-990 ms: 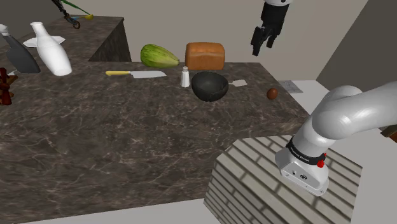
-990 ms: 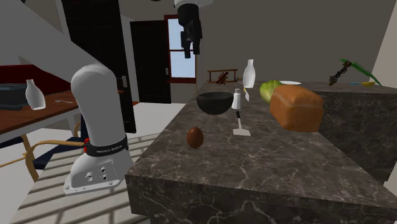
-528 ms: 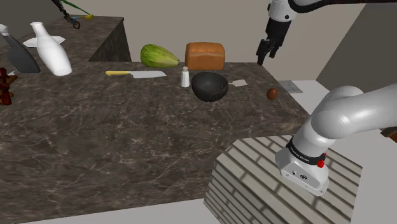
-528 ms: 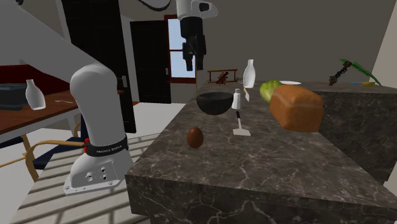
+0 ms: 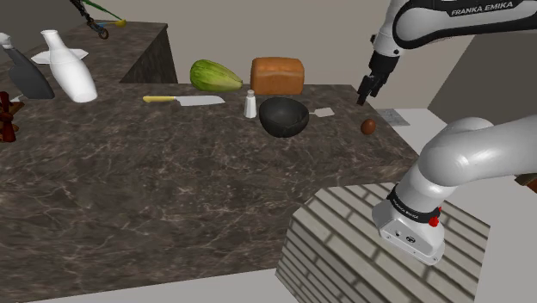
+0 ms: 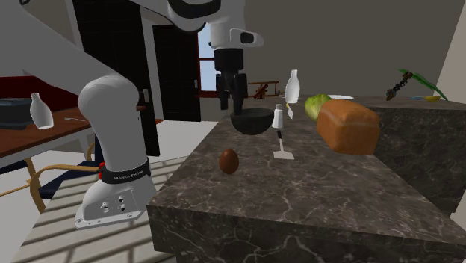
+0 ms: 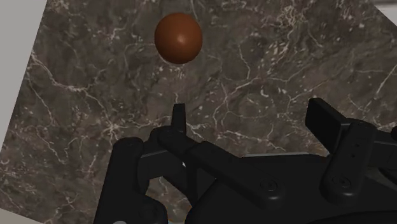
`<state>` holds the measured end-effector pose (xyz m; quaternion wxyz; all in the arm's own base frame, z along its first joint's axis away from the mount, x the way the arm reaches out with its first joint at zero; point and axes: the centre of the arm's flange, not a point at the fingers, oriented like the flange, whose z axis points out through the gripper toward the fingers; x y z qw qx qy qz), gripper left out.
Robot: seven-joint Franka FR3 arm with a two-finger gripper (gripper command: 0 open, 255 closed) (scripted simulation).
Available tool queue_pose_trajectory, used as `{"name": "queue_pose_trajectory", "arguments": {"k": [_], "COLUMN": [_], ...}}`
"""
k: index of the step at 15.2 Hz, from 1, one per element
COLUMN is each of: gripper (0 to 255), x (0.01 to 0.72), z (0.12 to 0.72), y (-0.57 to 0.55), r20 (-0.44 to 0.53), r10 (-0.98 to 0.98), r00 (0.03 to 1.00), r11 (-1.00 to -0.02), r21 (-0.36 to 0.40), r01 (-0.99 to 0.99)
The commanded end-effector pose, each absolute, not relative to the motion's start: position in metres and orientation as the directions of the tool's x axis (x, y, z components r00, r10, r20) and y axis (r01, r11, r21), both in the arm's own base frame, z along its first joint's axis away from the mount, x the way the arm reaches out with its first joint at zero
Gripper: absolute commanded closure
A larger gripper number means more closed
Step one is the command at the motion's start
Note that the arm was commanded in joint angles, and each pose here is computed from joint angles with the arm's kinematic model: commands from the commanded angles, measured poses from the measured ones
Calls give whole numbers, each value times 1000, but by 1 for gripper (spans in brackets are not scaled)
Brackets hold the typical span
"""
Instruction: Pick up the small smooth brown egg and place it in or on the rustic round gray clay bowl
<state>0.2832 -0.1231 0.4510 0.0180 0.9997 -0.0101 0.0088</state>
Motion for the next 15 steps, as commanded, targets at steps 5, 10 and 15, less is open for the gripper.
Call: {"name": "queue_pose_trajectory", "arguments": {"k": [5,10,15], "gripper": [0,0,0], "x": [269,266,266], "z": [384,351,327], "y": [-175,-189,-188], "r20": [17,16,16], "r10": [-2,2,2], "r00": [1000,1000,1000], "r11": [-1000,-1000,-1000], "r21": [-15,-28,-28], "r01": [-2,2,2]}}
